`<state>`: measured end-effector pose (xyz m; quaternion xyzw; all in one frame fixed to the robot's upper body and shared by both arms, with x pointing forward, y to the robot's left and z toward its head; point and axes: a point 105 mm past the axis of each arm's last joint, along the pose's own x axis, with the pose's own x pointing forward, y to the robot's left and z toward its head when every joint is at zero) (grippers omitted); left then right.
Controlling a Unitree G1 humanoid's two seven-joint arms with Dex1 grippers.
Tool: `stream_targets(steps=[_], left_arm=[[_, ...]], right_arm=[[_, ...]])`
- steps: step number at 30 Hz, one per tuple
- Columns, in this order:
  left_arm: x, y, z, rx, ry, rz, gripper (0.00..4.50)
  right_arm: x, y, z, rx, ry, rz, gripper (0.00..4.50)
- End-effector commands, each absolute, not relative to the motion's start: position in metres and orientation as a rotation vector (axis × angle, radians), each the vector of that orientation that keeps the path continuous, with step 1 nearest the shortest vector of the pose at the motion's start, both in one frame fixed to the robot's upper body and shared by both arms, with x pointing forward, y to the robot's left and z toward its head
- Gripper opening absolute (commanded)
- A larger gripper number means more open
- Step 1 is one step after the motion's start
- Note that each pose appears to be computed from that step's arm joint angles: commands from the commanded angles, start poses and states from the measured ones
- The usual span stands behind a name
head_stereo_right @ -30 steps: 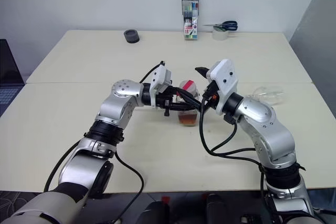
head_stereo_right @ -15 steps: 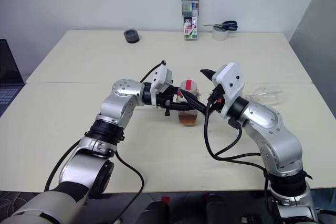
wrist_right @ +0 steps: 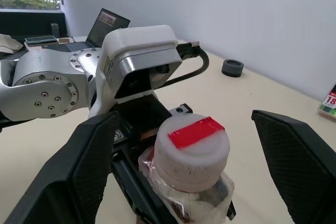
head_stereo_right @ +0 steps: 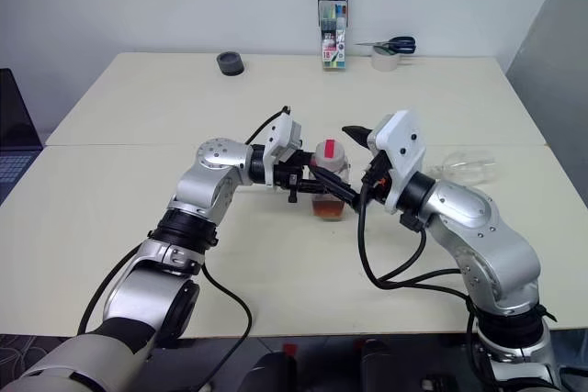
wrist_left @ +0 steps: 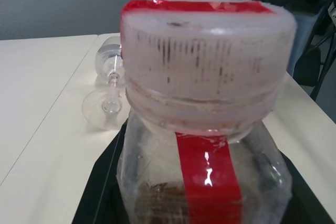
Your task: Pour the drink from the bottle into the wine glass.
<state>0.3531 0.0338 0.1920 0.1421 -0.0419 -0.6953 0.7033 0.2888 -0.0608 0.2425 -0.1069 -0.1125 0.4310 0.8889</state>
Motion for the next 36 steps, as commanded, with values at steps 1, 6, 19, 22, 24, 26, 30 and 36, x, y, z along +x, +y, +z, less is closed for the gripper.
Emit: stream_targets(steps=[1, 6, 19, 22, 24, 26, 30, 36], left_arm=[[0.354, 0.031, 0.21, 0.322, -0.157, -1.546, 1.73], [0.353, 0.03, 0.21, 0.322, -0.158, -1.549, 1.73], [0.352, 0.03, 0.208, 0.326, -0.154, -1.552, 1.73], [0.352, 0.03, 0.208, 0.325, -0.155, -1.552, 1.73], [0.352, 0.03, 0.208, 0.325, -0.155, -1.552, 1.73], [0.353, 0.031, 0.208, 0.325, -0.154, -1.549, 1.73], [0.354, 0.032, 0.208, 0.321, -0.153, -1.543, 1.73], [0.355, 0.033, 0.209, 0.312, -0.151, -1.545, 1.73]], right_arm=[[0.29, -0.059, 0.253, -0.249, -0.299, 0.861, 4.3], [0.297, -0.06, 0.254, -0.251, -0.313, 0.822, 4.3], [0.298, -0.079, 0.25, -0.251, -0.282, 0.775, 4.3], [0.296, -0.08, 0.249, -0.255, -0.275, 0.782, 4.3], [0.294, -0.08, 0.249, -0.255, -0.272, 0.791, 4.3], [0.291, -0.079, 0.25, -0.255, -0.272, 0.805, 4.3], [0.278, -0.075, 0.253, -0.238, -0.267, 0.877, 4.3], [0.274, -0.066, 0.254, -0.243, -0.267, 0.906, 4.3]])
